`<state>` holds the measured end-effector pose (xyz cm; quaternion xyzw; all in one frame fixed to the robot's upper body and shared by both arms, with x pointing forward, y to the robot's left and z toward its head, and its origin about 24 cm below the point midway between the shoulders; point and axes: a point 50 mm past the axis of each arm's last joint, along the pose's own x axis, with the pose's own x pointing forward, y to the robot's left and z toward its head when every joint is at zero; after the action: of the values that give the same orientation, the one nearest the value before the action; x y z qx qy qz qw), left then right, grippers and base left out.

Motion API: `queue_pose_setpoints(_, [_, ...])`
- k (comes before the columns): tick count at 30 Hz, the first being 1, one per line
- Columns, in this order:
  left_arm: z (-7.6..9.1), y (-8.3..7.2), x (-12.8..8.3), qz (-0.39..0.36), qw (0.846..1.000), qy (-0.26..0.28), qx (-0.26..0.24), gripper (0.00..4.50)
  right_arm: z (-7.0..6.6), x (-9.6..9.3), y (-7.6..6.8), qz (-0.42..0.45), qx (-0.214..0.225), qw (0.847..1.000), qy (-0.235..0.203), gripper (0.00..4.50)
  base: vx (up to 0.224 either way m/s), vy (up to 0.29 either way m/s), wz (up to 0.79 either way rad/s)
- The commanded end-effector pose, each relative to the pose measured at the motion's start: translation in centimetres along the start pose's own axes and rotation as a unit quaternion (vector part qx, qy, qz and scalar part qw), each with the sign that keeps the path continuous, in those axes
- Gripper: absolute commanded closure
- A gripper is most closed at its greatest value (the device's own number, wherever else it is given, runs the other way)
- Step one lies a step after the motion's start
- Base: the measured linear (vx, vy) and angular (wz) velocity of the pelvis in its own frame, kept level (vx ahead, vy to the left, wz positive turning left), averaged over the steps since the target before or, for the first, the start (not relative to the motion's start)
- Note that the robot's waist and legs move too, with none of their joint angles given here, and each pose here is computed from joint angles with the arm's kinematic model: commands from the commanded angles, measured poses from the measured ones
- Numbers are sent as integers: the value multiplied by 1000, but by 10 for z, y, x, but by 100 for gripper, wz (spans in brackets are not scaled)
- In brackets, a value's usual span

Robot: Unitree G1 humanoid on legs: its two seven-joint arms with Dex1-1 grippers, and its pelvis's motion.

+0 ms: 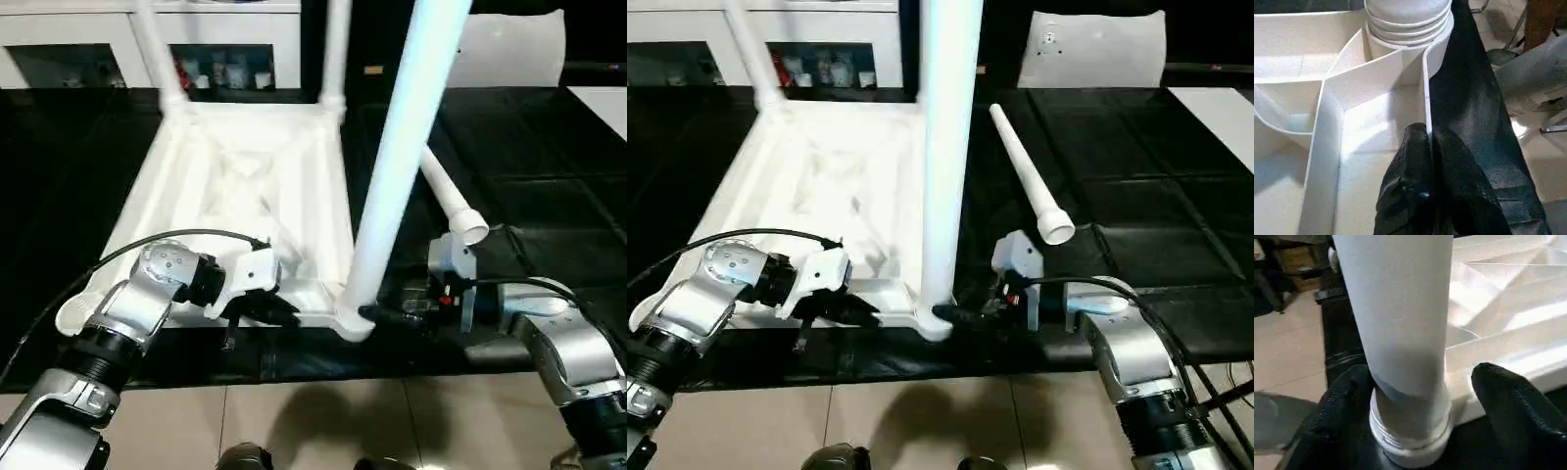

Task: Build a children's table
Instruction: Rotate leg to tighten

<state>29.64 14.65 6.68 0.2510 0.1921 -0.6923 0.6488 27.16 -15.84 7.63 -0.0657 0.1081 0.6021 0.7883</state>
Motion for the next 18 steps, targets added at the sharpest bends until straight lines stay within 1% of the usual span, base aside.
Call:
queue_pose_setpoints(1, [-3, -10, 15, -67, 997, 25, 9, 450, 3, 2, 0, 29, 7, 1000, 0, 132, 0, 0, 0])
queue_pose_setpoints(3, [-3, -10, 15, -68, 997, 24, 9, 450, 3, 2, 0, 36, 9, 999, 1, 141, 0, 0, 0])
queue_pose_setpoints(5, [-3, -10, 15, -71, 997, 24, 10, 450, 3, 3, -1, 45, 12, 999, 3, 168, 0, 0, 0])
queue_pose_setpoints(7, [-3, -10, 16, -73, 997, 25, 11, 450, 2, 4, -1, 55, 15, 998, 6, 187, 0, 0, 0])
queue_pose_setpoints(8, [-3, -11, 16, -74, 997, 25, 10, 450, 2, 5, -2, 59, 16, 998, 8, 187, 0, 0, 0])
queue_pose_setpoints(10, [-4, -11, 16, -76, 997, 26, 10, 450, 2, 6, -2, 68, 19, 997, 11, 212, 0, 0, 0])
queue_pose_setpoints(13, [-5, -11, 16, -77, 997, 28, 9, 450, 1, 7, -3, 73, 21, 997, 13, 224, 0, 0, 0])
queue_pose_setpoints(15, [-5, -11, 15, -74, 997, 28, 6, 450, 1, 8, -3, 81, 24, 996, 12, 250, 0, 0, 0])
queue_pose_setpoints(18, [-6, -10, 15, -65, 998, 25, 0, 450, 1, 10, -1, 85, 26, 996, 11, 253, 0, 0, 0])
